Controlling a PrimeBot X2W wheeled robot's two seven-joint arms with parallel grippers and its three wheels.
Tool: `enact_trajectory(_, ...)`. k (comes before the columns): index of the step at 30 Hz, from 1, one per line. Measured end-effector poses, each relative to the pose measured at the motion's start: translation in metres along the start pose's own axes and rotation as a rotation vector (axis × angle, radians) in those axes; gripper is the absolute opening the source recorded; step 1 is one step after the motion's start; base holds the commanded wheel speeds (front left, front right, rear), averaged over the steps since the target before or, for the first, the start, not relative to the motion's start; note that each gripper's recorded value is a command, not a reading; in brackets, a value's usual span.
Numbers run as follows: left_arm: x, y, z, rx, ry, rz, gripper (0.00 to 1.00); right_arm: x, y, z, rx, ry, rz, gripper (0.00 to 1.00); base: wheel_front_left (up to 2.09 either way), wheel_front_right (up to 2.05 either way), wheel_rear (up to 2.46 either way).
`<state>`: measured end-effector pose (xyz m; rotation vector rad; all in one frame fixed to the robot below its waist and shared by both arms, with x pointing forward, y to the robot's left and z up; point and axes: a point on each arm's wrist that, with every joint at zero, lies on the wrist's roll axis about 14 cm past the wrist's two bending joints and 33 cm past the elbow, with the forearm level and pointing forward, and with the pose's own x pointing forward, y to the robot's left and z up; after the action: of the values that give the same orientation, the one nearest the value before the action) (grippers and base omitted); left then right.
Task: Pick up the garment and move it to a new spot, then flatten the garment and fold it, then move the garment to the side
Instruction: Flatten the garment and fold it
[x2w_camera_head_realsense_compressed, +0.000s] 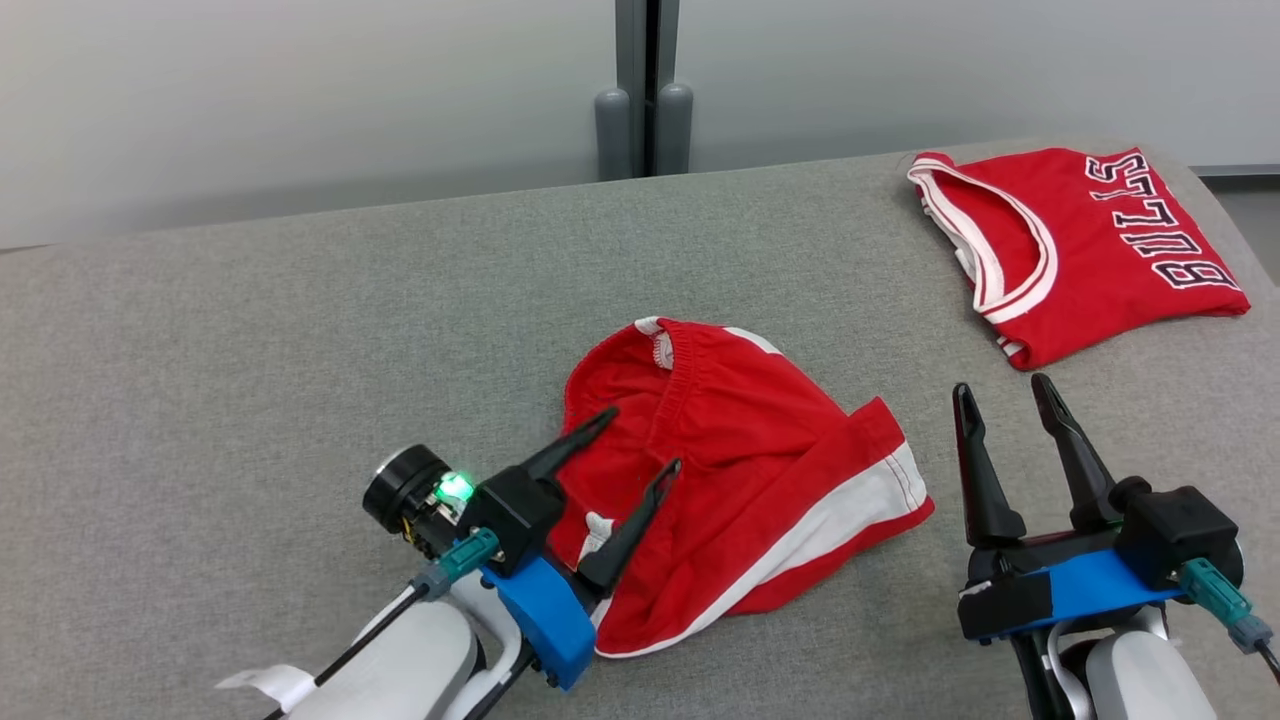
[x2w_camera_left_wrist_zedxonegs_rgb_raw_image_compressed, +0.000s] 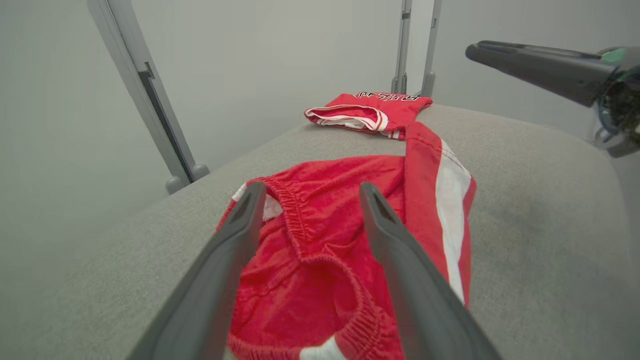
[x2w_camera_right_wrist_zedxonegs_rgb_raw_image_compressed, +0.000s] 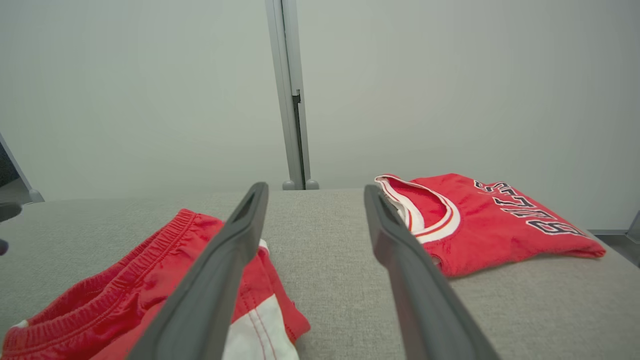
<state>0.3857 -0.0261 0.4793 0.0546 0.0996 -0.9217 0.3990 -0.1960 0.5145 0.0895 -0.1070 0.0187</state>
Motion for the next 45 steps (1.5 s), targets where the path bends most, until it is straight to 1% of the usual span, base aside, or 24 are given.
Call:
enact_trajectory(2,0.001,-0.008,-0.014,-0.015,0.05,-0.032,1.0,0.0,-0.003,0.0,-0.003,-0.001,-0.008,1.0,0.0,0.0,0.0)
enact_trajectory(3,0.001,-0.008,-0.014,-0.015,0.05,-0.032,1.0,0.0,-0.003,0.0,-0.003,-0.001,-0.008,1.0,0.0,0.0,0.0)
enact_trajectory(4,0.0,-0.013,-0.027,-0.03,0.091,-0.053,1.0,-0.001,-0.006,0.0,-0.004,0.002,-0.015,1.0,0.0,0.0,0.0)
enact_trajectory(10,-0.002,-0.024,-0.063,-0.046,0.214,-0.106,1.0,-0.004,-0.012,-0.003,-0.009,0.014,-0.034,1.0,0.0,0.0,0.0)
enact_trajectory(16,-0.011,-0.027,-0.099,-0.026,0.359,-0.135,1.0,-0.007,-0.018,-0.003,-0.013,0.016,-0.053,1.0,0.0,0.0,0.0)
enact_trajectory(17,-0.012,-0.026,-0.102,-0.025,0.371,-0.134,0.47,-0.008,-0.019,-0.002,-0.013,0.015,-0.054,1.0,0.0,0.0,0.0)
enact_trajectory(18,-0.013,-0.024,-0.103,-0.023,0.377,-0.13,0.33,-0.008,-0.019,-0.002,-0.013,0.014,-0.055,1.0,0.0,0.0,0.0)
enact_trajectory(19,-0.013,-0.022,-0.104,-0.023,0.381,-0.122,0.0,-0.008,-0.02,-0.001,-0.013,0.012,-0.056,1.0,0.0,0.0,0.0)
enact_trajectory(24,-0.017,-0.001,-0.093,-0.045,0.319,-0.04,0.0,-0.007,-0.015,0.0,-0.007,0.006,-0.044,1.0,0.0,0.0,0.0)
enact_trajectory(30,-0.032,0.031,-0.069,-0.079,0.22,0.117,0.0,-0.004,0.002,-0.003,0.008,0.012,0.003,1.0,0.0,0.0,0.0)
enact_trajectory(37,-0.079,0.064,-0.068,-0.164,0.168,0.337,0.0,0.005,0.026,-0.006,0.023,0.018,0.07,1.0,0.0,0.0,0.0)
enact_trajectory(45,-0.131,0.076,-0.088,-0.266,0.178,0.52,0.0,0.011,0.043,-0.016,0.033,0.043,0.118,1.0,0.0,0.0,0.0)
